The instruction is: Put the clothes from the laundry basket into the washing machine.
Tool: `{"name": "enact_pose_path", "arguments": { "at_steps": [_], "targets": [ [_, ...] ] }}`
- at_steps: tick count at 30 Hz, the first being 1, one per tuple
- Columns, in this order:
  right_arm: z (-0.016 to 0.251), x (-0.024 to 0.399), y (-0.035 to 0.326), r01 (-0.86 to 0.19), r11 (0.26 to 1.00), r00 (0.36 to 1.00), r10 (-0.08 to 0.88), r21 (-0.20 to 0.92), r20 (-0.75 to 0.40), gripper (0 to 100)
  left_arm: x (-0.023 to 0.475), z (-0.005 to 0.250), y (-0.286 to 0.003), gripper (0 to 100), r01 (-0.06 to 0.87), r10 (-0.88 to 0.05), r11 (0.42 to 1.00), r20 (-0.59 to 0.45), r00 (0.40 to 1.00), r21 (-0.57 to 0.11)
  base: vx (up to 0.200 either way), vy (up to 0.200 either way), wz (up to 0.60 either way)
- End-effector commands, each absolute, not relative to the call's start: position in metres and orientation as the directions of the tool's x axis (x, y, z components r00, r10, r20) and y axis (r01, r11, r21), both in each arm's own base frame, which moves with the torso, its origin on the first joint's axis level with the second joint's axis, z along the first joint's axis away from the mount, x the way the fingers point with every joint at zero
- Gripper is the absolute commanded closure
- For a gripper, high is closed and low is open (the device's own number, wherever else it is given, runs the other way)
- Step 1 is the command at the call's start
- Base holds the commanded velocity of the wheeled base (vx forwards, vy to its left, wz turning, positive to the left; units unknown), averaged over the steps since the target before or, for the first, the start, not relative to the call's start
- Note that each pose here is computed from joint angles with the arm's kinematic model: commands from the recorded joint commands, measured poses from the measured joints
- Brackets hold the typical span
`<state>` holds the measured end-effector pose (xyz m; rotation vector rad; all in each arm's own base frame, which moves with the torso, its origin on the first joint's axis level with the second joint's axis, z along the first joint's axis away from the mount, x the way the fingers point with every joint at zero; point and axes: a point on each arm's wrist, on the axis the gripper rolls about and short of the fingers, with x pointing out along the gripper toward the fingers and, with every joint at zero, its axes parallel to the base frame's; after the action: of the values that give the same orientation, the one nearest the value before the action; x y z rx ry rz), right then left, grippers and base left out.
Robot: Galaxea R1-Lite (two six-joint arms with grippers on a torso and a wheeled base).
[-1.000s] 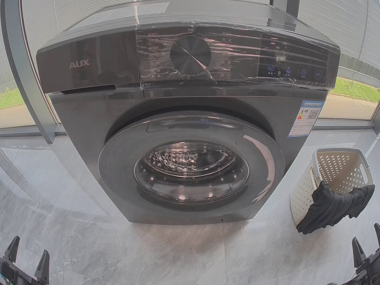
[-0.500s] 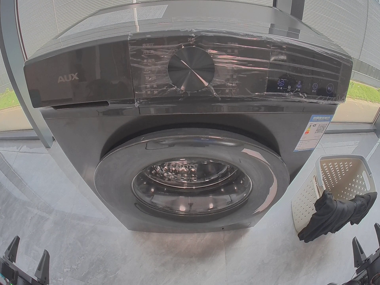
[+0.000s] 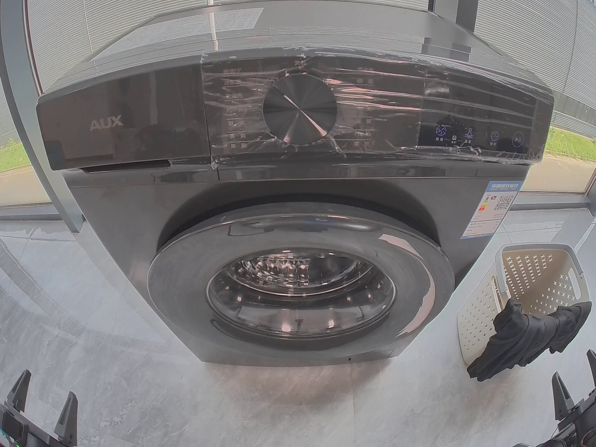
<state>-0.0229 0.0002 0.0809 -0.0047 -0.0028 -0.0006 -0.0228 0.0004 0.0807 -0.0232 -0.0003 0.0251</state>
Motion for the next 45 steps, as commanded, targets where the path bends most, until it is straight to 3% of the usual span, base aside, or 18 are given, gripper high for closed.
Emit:
{"name": "enact_pose_path", "arguments": {
  "at_steps": [1, 12, 14, 16, 20, 25, 30, 32, 37, 40, 45],
  "targets": [
    [0.076, -0.023, 0.001, -0.014, 1.0, 1.0, 0.014, -0.014, 0.002, 0, -0.023, 0.076, 0.0, 0, -0.026, 0.026, 0.999, 0.002, 1.0, -0.023, 0.0, 0.0, 0.0],
    [0.076, -0.023, 0.001, -0.032, 0.999, 0.999, 0.032, -0.04, 0.003, 0, -0.023, 0.076, 0.0, 0, -0.026, 0.026, 0.999, 0.002, 1.0, -0.025, 0.0, 0.0, 0.0],
    [0.084, -0.024, 0.001, -0.036, 0.998, 0.998, 0.038, -0.045, 0.046, 0, -0.023, 0.076, 0.0, 0, -0.028, 0.028, 0.999, 0.002, 1.0, -0.025, 0.0, 0.0, 0.0],
    [0.139, -0.041, 0.001, -0.052, 0.997, 0.976, 0.061, -0.051, 0.207, 0, -0.023, 0.076, 0.0, 0, -0.026, 0.026, 0.999, 0.002, 1.0, -0.023, 0.0, 0.0, 0.0],
    [0.172, -0.016, 0.002, -0.305, 0.951, 0.949, 0.308, -0.051, 0.068, 0, -0.023, 0.076, 0.0, 0, -0.025, 0.025, 1.0, 0.002, 1.0, -0.02, 0.0, 0.0, 0.0],
    [0.168, 0.011, 0.008, -0.444, 0.896, 0.891, 0.441, -0.003, -0.108, 0, -0.023, 0.076, 0.0, 0, -0.026, 0.026, 0.999, 0.003, 1.0, -0.022, 0.0, 0.0, 0.0],
    [0.163, 0.037, 0.02, -0.588, 0.806, 0.768, 0.582, 0.063, -0.268, 0, -0.023, 0.076, 0.0, 0, -0.028, 0.028, 0.999, 0.002, 1.0, -0.023, 0.0, 0.0, 0.0],
    [0.162, 0.043, 0.024, -0.622, 0.779, 0.729, 0.615, 0.083, -0.3, 0, -0.023, 0.076, 0.0, 0, -0.028, 0.028, 0.999, 0.002, 1.0, -0.023, 0.0, 0.0, 0.0],
    [0.165, 0.064, 0.033, -0.633, 0.767, 0.7, 0.626, 0.109, -0.342, 0, -0.023, 0.076, 0.0, 0, -0.026, 0.026, 0.999, 0.002, 1.0, -0.023, 0.0, 0.0, 0.0],
    [0.162, 0.088, 0.043, -0.652, 0.738, 0.657, 0.665, 0.177, -0.354, 0, -0.023, 0.076, 0.0, 0, -0.026, 0.026, 0.999, 0.003, 1.0, -0.023, 0.0, 0.0, 0.0],
    [0.161, 0.11, 0.051, -0.648, 0.735, 0.654, 0.672, 0.201, -0.347, 0, -0.023, 0.076, 0.0, 0, -0.026, 0.026, 0.999, 0.002, 1.0, -0.023, 0.0, 0.0, 0.0]
  ]
}}
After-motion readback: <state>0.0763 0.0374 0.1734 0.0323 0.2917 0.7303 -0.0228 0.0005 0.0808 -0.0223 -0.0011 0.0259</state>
